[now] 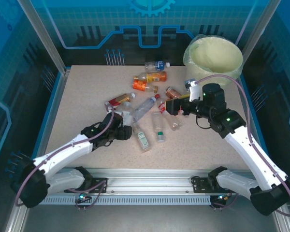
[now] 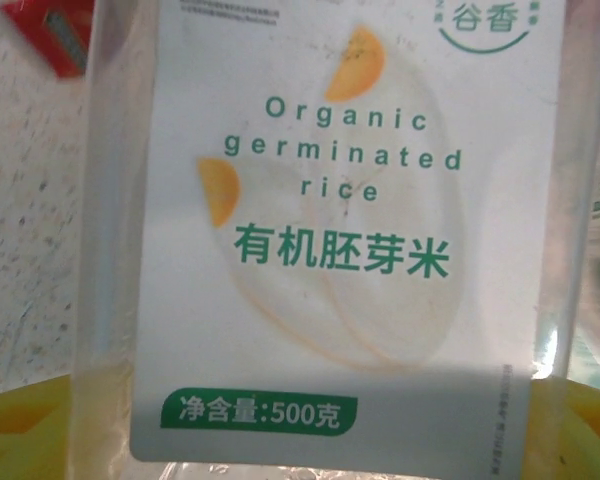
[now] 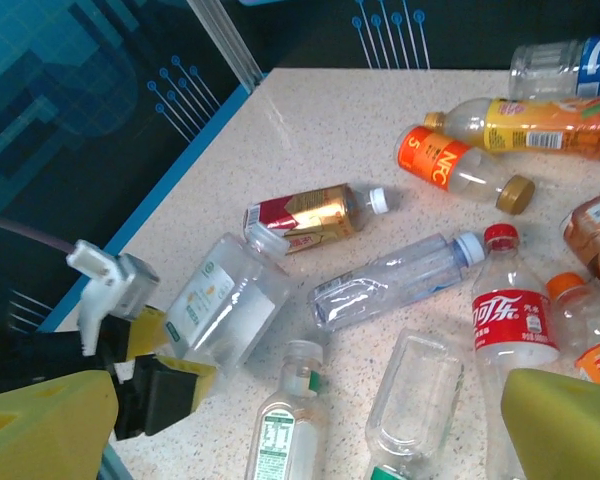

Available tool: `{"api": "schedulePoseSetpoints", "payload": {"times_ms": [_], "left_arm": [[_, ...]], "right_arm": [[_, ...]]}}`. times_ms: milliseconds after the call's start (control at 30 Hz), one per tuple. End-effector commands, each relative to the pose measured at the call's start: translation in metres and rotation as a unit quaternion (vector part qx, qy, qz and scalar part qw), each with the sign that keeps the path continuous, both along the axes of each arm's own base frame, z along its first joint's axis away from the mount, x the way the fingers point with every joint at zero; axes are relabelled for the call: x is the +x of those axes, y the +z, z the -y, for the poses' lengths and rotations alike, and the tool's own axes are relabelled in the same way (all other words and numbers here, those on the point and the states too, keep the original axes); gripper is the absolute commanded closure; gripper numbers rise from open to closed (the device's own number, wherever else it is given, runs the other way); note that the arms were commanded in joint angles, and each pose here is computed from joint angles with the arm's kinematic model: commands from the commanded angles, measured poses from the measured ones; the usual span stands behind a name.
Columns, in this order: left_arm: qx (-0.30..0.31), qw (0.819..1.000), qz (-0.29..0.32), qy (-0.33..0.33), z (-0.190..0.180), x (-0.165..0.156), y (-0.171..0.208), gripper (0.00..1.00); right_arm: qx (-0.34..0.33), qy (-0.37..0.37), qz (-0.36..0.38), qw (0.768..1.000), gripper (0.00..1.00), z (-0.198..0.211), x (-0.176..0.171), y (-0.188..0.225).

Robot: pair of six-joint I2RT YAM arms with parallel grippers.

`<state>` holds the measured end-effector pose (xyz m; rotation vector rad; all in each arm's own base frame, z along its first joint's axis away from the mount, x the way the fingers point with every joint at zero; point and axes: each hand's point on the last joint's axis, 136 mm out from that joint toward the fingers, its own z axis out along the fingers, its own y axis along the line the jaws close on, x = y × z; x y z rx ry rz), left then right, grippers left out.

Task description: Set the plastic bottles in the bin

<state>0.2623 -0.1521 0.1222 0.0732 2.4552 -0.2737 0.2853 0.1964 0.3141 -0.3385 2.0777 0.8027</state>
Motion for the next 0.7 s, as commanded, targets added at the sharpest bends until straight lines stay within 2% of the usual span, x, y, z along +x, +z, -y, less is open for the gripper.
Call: {"api": "schedulePoseSetpoints", "payload": {"times_ms": [0,100,233,367,600,667], "left_arm": [[-0.035,0.995,0.081,-0.040,0.029,0.009,0.058,0.42],[-0.047,0.987,0.120,-0.091,0.057,0.008,0.087,0.43],[-0.049,0.973,0.158,-0.160,0.096,0.001,0.115,0.44],[-0.081,0.958,0.178,-0.209,0.128,-0.008,0.131,0.44],[-0.109,0.948,0.189,-0.230,0.148,-0.016,0.138,0.44],[-0.107,0.949,0.189,-0.229,0.148,-0.015,0.137,0.44]], "right_arm": [[0.013,0.001,-0.027,1.000,0.00,-0.008,-0.004,0.007],[0.018,0.027,-0.053,0.998,0.00,-0.020,-0.008,0.006],[0.064,0.085,-0.078,0.991,0.00,-0.045,-0.015,0.016],[0.070,0.075,-0.098,0.990,0.00,-0.054,-0.008,0.009],[0.064,0.052,-0.168,0.982,0.01,-0.060,0.003,-0.025],[0.069,0.071,-0.178,0.979,0.05,-0.066,0.000,-0.027]]}}
